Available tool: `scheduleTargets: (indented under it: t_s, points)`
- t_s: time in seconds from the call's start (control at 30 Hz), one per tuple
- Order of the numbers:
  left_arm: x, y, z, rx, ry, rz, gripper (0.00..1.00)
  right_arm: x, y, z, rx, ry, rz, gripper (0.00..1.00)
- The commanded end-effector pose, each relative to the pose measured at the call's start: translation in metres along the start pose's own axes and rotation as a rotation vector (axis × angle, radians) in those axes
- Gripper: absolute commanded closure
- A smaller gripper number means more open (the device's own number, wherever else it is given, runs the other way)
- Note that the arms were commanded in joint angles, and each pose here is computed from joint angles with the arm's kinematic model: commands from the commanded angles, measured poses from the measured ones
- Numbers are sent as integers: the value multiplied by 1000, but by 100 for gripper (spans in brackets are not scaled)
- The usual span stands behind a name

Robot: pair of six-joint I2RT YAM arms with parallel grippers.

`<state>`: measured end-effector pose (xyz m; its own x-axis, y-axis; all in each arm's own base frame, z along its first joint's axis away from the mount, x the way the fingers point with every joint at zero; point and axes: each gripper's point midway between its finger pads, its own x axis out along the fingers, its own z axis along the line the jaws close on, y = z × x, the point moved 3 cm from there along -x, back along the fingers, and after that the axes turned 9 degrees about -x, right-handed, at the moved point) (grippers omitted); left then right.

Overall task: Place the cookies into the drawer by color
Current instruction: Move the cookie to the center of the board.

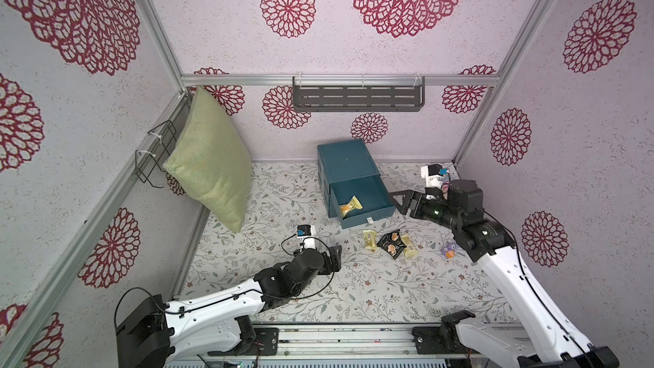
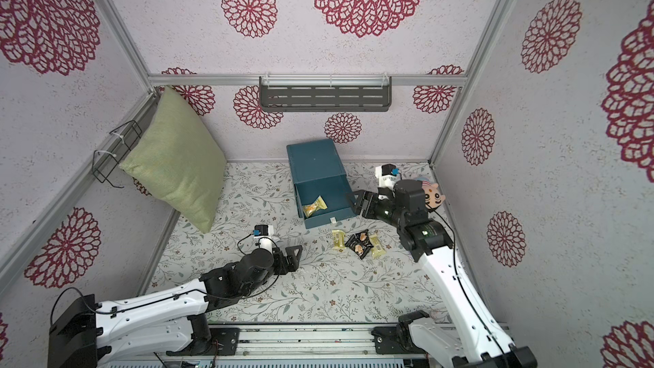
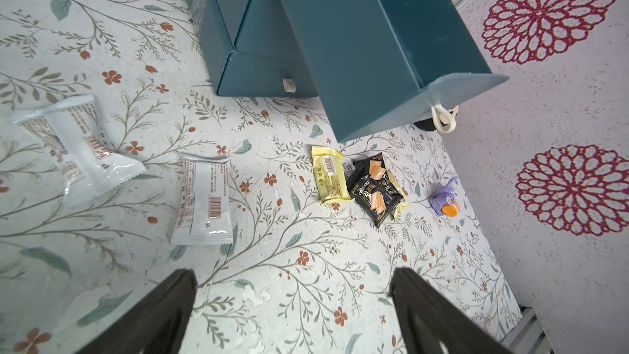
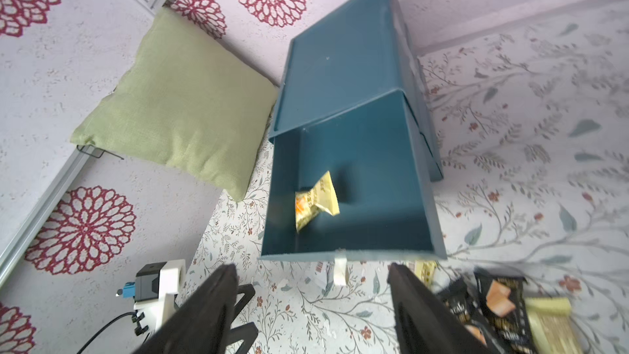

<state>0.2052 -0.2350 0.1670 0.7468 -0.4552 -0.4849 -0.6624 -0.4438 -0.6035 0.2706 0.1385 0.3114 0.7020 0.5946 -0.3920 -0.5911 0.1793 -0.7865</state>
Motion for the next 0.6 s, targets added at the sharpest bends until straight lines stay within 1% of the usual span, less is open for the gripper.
scheduleTargets:
  t_s: [0.0, 0.03, 0.07, 0.1, 0.2, 0.27, 0.33, 0.5, 0.57]
  points:
    - [-5, 12, 12, -3, -18, 43, 3, -9, 33, -30, 41, 149, 12, 17]
    - [-4, 14, 14, 0, -15, 45, 3, -11, 42, -36, 51, 173, 17, 13]
    - [-2, 16, 15, 4, -8, 48, 3, -13, 50, -41, 59, 190, 23, 4]
    - [-1, 18, 18, 8, -13, 50, 3, -14, 58, -46, 68, 209, 33, 1]
    - [5, 23, 24, 15, -32, 58, 3, -19, 75, -57, 96, 256, 41, 1]
    - [9, 26, 30, 3, -46, 57, 3, -25, 87, -67, 128, 308, 30, 1]
    - [14, 28, 35, -19, -44, 62, 2, -24, 99, -74, 145, 321, 36, 1]
    - [23, 33, 39, -41, -45, 94, 3, -12, 129, -99, 208, 400, 94, 1]
    - [23, 31, 38, -40, -46, 93, 3, -1, 135, -108, 235, 389, 110, 2]
